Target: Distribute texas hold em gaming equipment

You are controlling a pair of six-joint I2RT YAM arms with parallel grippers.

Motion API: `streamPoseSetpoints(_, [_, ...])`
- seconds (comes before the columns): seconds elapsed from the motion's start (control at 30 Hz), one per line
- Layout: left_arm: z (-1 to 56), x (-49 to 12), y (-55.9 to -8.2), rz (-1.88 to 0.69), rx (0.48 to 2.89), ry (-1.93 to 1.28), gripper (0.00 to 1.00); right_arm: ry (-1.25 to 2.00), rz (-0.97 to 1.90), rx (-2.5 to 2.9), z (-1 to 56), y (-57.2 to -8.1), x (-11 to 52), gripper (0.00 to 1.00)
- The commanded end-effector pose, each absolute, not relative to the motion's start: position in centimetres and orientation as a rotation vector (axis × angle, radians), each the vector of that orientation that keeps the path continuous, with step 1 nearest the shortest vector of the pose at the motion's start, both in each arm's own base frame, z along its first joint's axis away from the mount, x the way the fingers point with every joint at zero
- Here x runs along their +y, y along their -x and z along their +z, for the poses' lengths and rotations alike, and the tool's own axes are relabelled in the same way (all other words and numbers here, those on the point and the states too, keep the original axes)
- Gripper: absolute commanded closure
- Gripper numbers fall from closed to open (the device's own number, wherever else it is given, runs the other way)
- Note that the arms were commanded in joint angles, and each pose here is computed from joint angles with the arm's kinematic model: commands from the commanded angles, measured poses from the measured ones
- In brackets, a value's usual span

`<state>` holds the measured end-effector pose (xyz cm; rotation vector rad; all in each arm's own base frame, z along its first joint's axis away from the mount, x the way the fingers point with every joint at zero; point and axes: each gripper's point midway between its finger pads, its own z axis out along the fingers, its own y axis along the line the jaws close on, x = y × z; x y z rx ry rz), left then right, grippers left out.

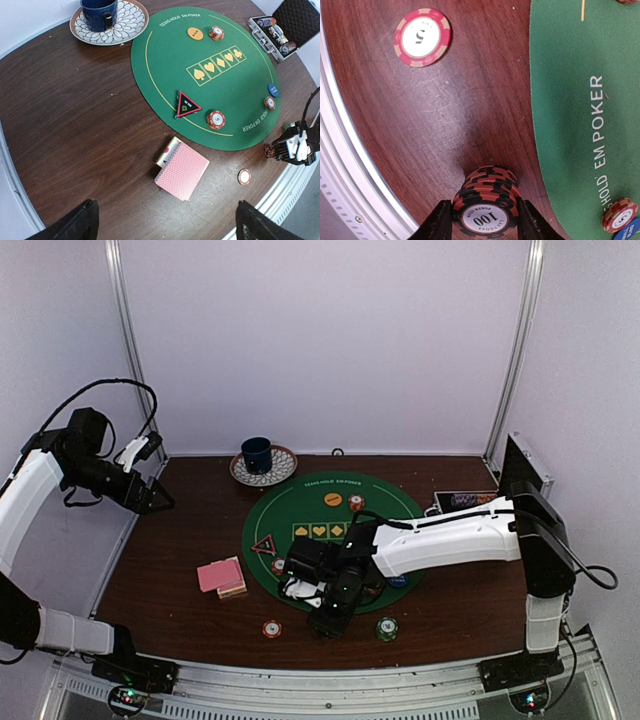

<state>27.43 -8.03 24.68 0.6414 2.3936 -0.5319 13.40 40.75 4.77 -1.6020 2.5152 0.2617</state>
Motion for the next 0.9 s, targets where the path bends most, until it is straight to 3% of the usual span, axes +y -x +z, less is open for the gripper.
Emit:
streamPoseSetpoints(0.0, [26.6,-8.1,-27.5,-0.511,2.332,-0.662,0.02,1.617,0.235,2.522,4.3,-13.1,40.4,0.57])
streamPoseSetpoints(0.2, [26.5,-8.0,-27.4,-0.511,2.336,-0.662,0.02,1.624,0.223,2.520,4.2,-13.1,40.2,0.64])
streamPoseSetpoints(0.47, [26.8,-8.1,-27.5,-0.510,2.329,-0.664,0.02,1.602,0.188,2.465,6.5,-14.2,40.4,0.81])
streamPoseSetpoints(0.87, [26.6,-8.1,-27.5,-0.514,2.330,-0.668,0.02,1.399,0.200,2.433,12.5,-19.4,39.9,0.87])
